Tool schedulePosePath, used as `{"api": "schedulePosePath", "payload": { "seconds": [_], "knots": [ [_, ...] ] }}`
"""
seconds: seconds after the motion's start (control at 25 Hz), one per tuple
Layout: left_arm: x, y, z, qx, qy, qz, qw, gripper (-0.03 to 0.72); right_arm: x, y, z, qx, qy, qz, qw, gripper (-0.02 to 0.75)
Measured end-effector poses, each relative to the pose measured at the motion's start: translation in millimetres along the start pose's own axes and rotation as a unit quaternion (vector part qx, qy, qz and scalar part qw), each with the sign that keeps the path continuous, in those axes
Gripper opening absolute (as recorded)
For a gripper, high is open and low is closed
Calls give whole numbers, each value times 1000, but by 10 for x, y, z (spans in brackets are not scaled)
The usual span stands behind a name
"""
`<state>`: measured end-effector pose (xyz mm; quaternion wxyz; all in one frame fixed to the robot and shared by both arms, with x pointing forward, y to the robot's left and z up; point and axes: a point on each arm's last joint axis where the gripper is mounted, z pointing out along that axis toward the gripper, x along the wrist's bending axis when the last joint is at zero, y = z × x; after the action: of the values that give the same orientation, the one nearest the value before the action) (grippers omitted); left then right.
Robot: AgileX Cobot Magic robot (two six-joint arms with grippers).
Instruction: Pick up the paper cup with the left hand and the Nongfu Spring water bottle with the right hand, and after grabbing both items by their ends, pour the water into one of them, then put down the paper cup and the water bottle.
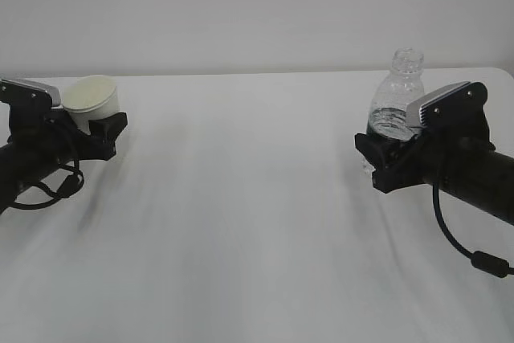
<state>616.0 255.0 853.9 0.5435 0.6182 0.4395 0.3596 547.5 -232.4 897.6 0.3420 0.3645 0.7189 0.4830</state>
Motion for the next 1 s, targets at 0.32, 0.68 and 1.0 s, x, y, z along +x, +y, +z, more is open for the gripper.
{"api": "schedulePosePath", "payload": {
  "seconds": [0.32, 0.68, 1.0],
  "knots": [
    [-152, 141, -79, -3, -72, 6, 997, 504, 0, 0, 0, 0, 0, 0, 1000, 460],
    [-336, 95, -124, 23, -175, 9, 984, 505, 0, 0, 0, 0, 0, 0, 1000, 460],
    [-482, 44, -196, 52, -262, 22, 963, 504, 1, -1, 0, 1, 1, 0, 1000, 460]
  ]
}}
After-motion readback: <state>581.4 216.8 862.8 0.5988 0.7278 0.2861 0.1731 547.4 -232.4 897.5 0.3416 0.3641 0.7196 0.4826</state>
